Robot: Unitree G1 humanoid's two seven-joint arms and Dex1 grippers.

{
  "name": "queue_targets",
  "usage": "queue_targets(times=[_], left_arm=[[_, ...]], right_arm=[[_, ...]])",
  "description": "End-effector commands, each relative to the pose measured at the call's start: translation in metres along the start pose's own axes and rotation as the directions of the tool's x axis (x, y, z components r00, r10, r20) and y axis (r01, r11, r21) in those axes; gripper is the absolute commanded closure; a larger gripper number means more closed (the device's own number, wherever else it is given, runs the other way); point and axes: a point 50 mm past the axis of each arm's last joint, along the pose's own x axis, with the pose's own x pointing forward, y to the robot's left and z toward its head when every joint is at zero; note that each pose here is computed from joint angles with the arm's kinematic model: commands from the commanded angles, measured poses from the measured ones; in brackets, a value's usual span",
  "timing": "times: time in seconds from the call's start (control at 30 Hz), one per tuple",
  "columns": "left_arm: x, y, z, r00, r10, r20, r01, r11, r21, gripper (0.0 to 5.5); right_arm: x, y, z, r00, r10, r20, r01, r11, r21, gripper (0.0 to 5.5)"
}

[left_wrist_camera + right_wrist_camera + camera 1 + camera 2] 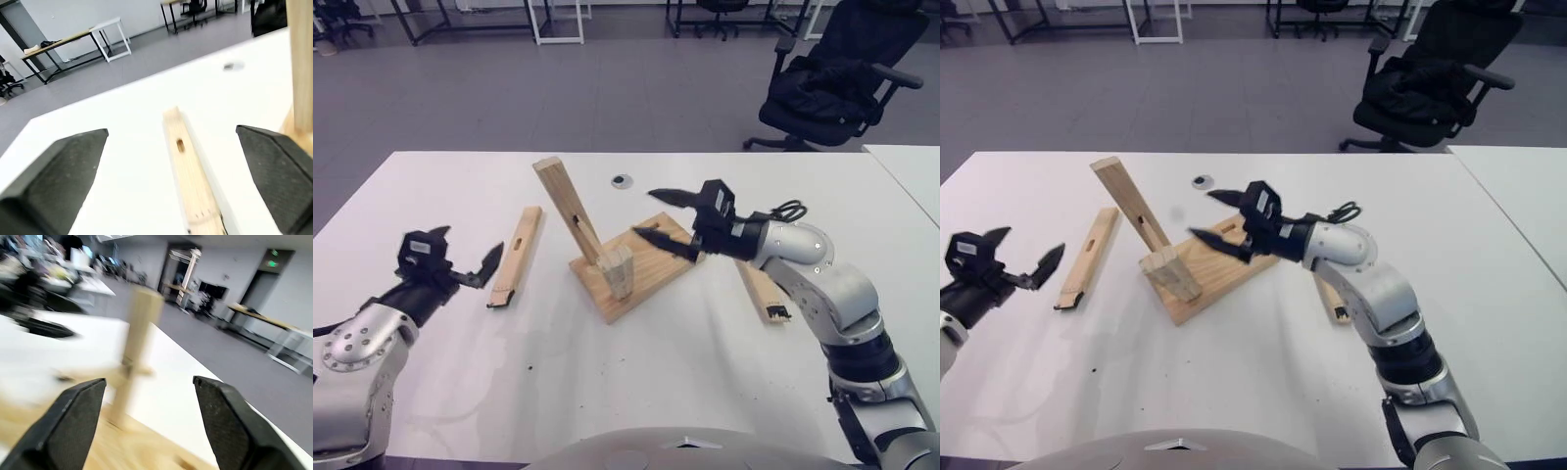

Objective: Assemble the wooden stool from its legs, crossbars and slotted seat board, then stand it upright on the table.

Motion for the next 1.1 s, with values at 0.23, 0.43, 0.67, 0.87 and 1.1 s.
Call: queue_targets(times=[0.23,0.43,0.67,0.87,1.1], left_arm=[[0.037,-0.07,-0.026,0.902,-0.355,-0.247,0.42,0.857,0.298,0.68],[0.089,-0.093,-0.01,0.915,-0.398,-0.059,0.392,0.849,0.355,0.68],[0.164,-0.049,-0.009,0.962,-0.27,0.027,0.236,0.881,0.41,0.68],[0.128,-0.008,-0.019,0.96,-0.265,0.089,0.193,0.859,0.474,0.68],[0.079,-0.074,-0.045,0.883,-0.469,-0.02,0.43,0.79,0.437,0.68]], right_arm=[[0.013,-0.044,-0.13,0.861,-0.189,-0.471,0.113,0.976,-0.184,2.18],[-0.012,-0.016,-0.137,0.88,0.154,-0.45,-0.264,0.945,-0.192,2.18],[-0.061,0.009,-0.075,0.869,0.389,-0.306,-0.45,0.878,-0.163,2.18],[-0.052,-0.054,-0.052,0.976,0.021,-0.215,-0.066,0.977,-0.203,2.18],[-0.021,-0.035,-0.131,0.874,0.062,-0.481,-0.226,0.929,-0.292,2.18]])
